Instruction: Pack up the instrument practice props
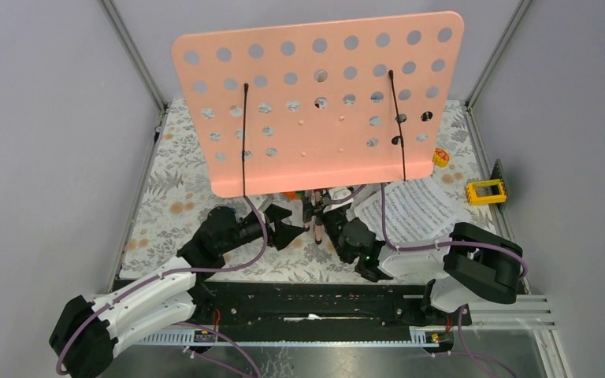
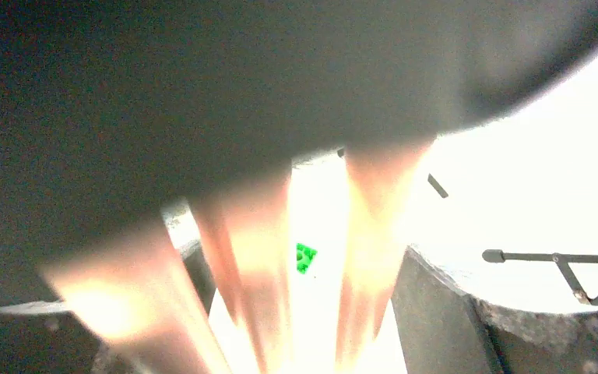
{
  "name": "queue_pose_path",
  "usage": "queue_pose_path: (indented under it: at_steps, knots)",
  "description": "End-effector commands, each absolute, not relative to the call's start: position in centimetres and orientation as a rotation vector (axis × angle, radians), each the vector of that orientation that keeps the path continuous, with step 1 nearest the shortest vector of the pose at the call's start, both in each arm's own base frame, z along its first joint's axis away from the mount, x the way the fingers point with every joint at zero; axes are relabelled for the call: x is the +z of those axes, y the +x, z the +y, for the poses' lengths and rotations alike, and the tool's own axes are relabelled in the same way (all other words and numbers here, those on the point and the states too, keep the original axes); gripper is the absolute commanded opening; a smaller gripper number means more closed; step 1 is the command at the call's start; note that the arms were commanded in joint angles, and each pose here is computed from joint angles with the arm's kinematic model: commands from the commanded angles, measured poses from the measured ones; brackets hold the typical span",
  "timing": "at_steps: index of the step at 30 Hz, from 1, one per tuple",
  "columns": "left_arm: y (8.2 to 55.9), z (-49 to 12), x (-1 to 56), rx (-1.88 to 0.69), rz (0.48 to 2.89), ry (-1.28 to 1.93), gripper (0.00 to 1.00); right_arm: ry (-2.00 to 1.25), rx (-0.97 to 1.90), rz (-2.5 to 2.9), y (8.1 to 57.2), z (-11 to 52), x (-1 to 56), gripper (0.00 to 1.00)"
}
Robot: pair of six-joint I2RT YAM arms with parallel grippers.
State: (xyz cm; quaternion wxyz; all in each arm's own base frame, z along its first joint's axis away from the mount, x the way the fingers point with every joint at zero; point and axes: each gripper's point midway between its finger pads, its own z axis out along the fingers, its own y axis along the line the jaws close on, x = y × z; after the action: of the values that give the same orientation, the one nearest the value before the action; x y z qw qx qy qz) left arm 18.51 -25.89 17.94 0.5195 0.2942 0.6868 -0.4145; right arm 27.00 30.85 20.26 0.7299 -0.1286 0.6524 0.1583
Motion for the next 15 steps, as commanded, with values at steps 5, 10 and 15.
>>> queue_pose_path:
  at_steps: [5, 10, 15]
  knots:
    - [18.7, -25.7, 18.8, -0.998, 1.632, 0.660, 0.70, -0.242, 0.336, 1.447, 27.3, 30.5, 19.5, 0.64]
    - [18.4, -25.4, 20.5, -1.011, 1.622, 0.638, 0.70, -0.302, 0.366, 1.429, 27.0, 31.7, 19.8, 0.31]
    - [18.9, -23.5, 22.8, -0.968, 1.679, 0.483, 0.73, -0.371, 0.398, 1.415, 26.5, 32.6, 20.8, 0.09]
